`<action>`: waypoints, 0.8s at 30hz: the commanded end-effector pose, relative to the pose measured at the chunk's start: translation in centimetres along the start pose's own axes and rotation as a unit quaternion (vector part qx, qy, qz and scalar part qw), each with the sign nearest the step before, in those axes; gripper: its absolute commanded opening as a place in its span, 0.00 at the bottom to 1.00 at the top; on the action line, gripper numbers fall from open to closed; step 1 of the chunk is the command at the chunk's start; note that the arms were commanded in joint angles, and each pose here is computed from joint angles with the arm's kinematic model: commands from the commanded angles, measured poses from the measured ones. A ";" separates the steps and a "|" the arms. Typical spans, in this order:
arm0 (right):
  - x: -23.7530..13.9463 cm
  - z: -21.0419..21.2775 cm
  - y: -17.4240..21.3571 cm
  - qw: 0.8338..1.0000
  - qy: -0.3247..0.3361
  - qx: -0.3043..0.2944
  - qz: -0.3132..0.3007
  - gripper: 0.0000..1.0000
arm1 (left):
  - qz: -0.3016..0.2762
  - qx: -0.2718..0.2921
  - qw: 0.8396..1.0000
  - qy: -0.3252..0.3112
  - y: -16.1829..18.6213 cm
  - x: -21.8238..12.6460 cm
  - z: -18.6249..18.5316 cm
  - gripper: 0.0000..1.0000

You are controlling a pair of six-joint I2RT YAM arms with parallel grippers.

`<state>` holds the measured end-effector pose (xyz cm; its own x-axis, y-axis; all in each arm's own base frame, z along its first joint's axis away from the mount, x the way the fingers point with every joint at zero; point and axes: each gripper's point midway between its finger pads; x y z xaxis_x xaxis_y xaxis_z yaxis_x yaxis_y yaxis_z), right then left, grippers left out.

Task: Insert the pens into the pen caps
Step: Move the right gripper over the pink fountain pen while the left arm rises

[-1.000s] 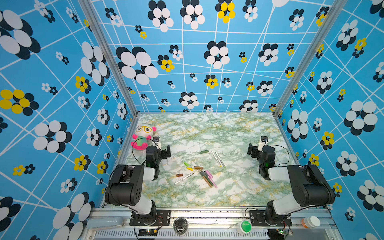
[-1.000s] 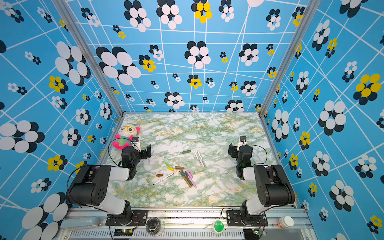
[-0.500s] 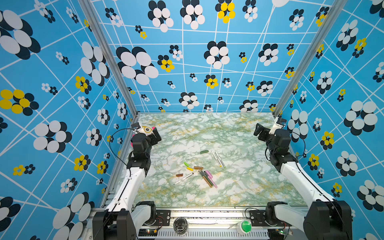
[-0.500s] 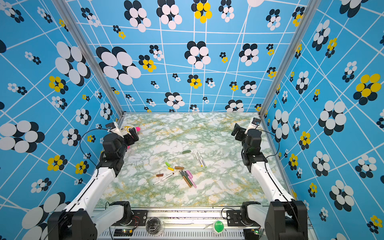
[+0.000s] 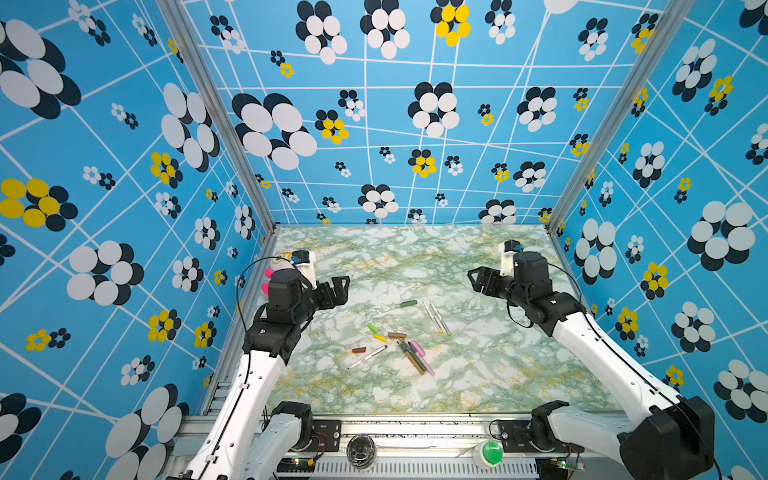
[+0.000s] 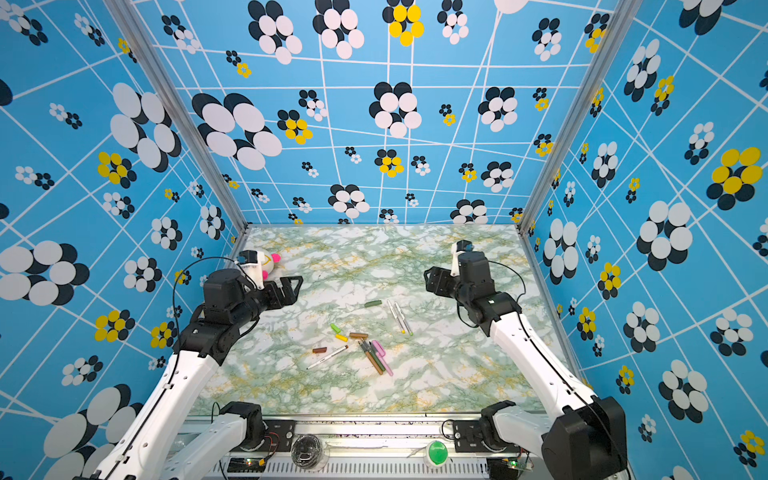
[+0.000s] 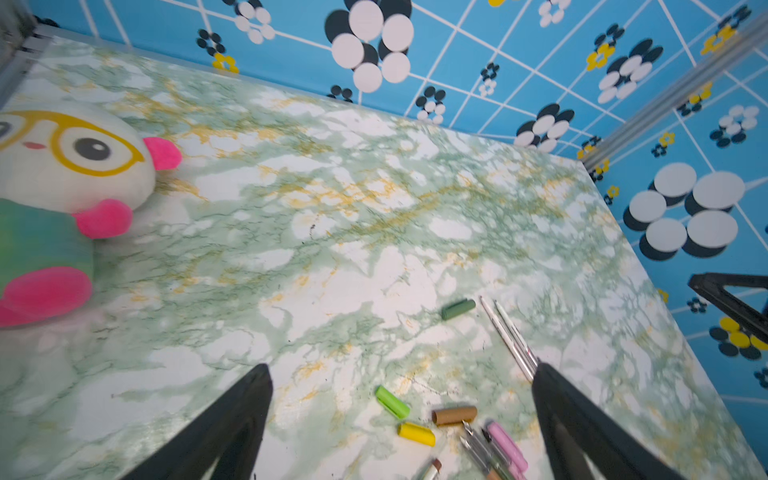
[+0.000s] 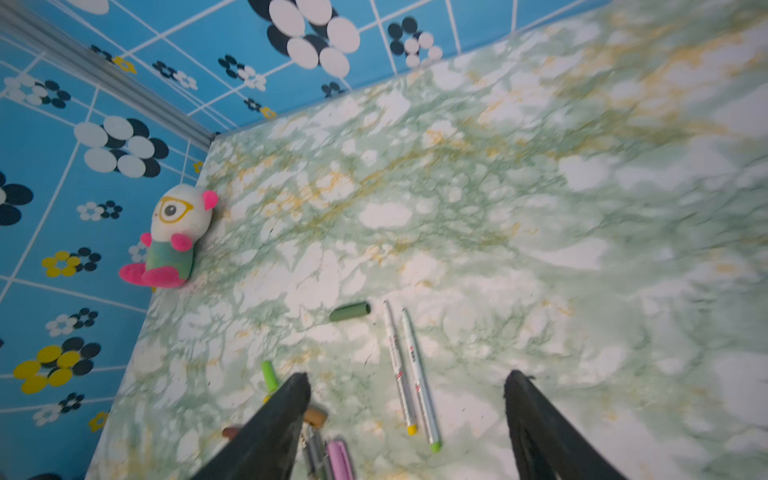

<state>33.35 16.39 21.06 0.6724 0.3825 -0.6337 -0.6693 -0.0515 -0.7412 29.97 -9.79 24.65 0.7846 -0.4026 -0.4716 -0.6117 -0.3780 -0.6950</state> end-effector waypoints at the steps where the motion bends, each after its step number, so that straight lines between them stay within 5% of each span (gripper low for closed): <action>1: 0.0 2.0 5.7 0.991 0.011 -0.051 0.125 0.69 | 0.057 0.045 0.997 0.028 3.2 -0.1 -1.3 0.98; 9: 1.0 7.3 14.6 0.956 -0.012 -0.155 0.247 0.52 | 0.058 0.047 0.996 0.053 3.8 0.2 -2.5 0.98; 17: 2.6 10.8 20.5 0.922 -0.027 -0.239 0.302 0.45 | 0.050 0.045 0.997 0.042 3.7 0.2 -2.1 0.98; 24: 3.8 11.0 23.1 0.909 -0.025 -0.262 0.323 0.38 | 0.046 0.043 0.997 0.037 3.6 0.2 -1.9 0.98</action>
<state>16.85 27.11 4.86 0.1561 0.1847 -0.9703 -0.6726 -0.6995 -0.2414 27.94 -12.90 23.31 0.7076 -0.4994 -0.4999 -0.6748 -0.2678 -0.6877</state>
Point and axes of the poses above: each gripper's point midway between its finger pads, its own x axis out along the fingers, its own z axis along the line the jaws close on, y = z × x, and after that the axes turned 12 degrees about -x, right-handed
